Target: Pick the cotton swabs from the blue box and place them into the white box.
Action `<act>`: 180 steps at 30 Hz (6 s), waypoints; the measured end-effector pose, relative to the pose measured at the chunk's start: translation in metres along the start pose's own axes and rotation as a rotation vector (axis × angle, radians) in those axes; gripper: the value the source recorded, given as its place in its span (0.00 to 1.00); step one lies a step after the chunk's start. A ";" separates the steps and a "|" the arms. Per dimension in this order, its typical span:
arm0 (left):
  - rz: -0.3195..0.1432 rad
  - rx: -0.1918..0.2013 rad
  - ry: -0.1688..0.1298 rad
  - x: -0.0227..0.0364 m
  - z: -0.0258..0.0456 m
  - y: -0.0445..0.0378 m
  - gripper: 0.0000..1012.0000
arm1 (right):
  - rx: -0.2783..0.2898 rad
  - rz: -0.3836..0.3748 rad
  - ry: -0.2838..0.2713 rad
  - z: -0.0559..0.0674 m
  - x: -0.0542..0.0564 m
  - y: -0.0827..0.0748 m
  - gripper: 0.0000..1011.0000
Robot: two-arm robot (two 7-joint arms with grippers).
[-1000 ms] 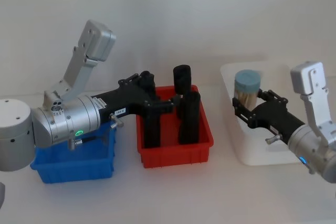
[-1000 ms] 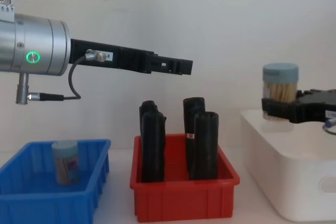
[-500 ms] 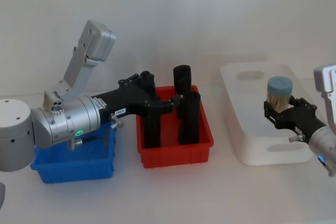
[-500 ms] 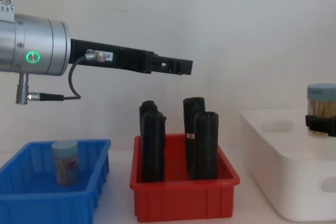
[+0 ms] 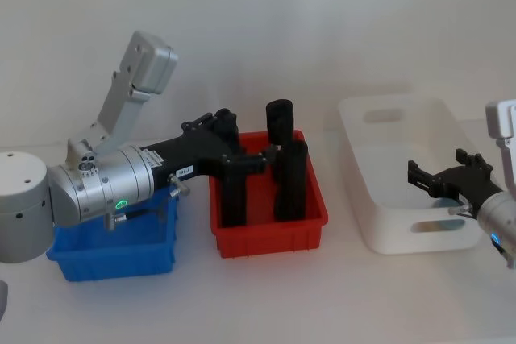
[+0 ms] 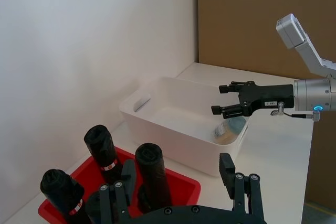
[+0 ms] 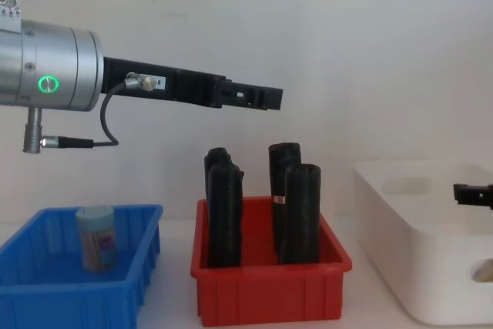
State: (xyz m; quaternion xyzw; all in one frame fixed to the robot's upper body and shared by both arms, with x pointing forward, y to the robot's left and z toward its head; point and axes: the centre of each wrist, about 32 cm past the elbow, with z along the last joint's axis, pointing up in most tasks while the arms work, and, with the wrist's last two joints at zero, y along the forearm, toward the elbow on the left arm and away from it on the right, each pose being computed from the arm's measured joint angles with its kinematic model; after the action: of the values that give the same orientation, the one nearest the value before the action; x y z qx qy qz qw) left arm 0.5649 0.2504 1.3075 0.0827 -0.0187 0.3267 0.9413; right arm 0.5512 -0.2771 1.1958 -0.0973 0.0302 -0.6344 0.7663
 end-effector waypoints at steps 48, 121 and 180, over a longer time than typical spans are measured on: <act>0.072 -0.008 -0.026 -0.0121 -0.0149 -0.0030 0.99 | 0.115 0.028 -0.011 -0.003 -0.012 -0.021 0.99; 0.478 -0.149 -0.139 -0.0983 -0.0942 -0.0099 0.99 | 0.258 0.157 0.017 -0.021 -0.059 -0.090 0.99; 0.478 -0.148 -0.139 -0.0983 -0.0943 -0.0099 0.99 | 0.163 0.455 -0.092 -0.041 -0.079 0.080 0.99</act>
State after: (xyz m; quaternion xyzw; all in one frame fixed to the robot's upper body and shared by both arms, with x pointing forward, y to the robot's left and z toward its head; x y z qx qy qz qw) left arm 0.4920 0.1984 1.2044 0.0289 -0.1264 0.5310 0.8374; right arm 0.6068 -0.1907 1.1348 -0.0549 -0.0350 -0.4406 0.8953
